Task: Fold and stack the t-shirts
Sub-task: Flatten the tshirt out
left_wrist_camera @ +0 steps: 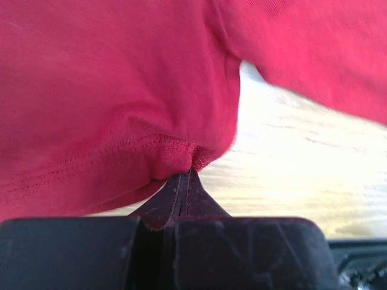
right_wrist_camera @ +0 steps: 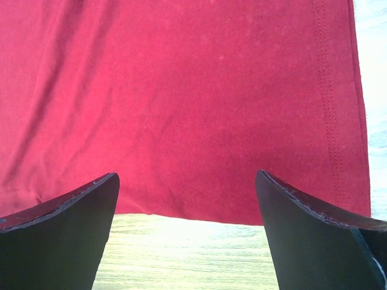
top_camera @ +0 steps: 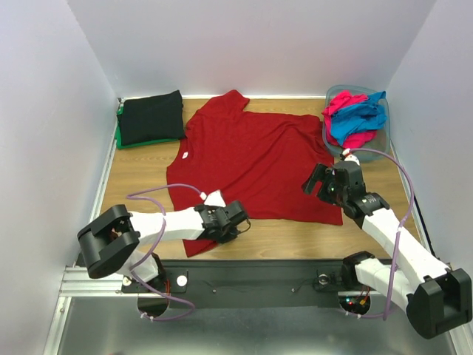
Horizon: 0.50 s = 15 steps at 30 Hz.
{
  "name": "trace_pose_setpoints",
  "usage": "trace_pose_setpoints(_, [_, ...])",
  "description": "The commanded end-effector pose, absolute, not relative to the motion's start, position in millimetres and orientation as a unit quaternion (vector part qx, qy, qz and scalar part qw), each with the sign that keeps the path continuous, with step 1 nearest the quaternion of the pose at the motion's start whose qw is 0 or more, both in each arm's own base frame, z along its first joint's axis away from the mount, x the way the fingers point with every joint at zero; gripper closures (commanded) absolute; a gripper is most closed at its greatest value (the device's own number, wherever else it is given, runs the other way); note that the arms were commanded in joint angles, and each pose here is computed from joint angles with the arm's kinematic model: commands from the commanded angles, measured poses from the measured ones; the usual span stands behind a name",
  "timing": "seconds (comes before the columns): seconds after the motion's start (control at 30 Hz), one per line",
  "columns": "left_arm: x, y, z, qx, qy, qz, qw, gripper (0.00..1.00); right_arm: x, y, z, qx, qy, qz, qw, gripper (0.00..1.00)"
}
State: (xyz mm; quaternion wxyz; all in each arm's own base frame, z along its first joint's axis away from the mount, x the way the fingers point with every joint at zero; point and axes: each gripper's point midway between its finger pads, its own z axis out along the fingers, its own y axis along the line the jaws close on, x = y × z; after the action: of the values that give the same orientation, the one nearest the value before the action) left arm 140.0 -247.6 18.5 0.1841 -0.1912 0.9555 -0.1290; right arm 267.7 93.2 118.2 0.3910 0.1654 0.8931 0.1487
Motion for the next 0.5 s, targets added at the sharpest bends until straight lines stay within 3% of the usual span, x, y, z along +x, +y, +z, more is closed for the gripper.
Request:
trace_pose_setpoints(0.0, [126,-260,18,-0.169,0.964,-0.139,0.152,1.00,268,90,115,0.176,0.894,0.141,0.388,0.00])
trace_pose_setpoints(0.03, [120,-265,20,-0.164,0.965,-0.147,0.143,1.00,268,91,112,0.175,0.896,0.139,0.384,0.00])
trace_pose_setpoints(0.1, [114,-269,24,-0.154,0.965,-0.155,0.141,0.81,268,91,109,0.177,0.898,0.136,0.379,0.00])
trace_pose_setpoints(0.13, [109,-273,28,-0.145,0.966,-0.162,0.141,0.62,268,91,108,0.177,0.899,0.136,0.377,0.00])
trace_pose_setpoints(0.23, [102,-277,36,-0.131,0.968,-0.166,0.138,0.43,269,92,108,0.176,0.900,0.137,0.374,0.00])
trace_pose_setpoints(0.47, [82,-228,47,-0.149,0.976,-0.094,0.130,0.36,269,94,112,0.172,0.898,0.145,0.377,0.00])
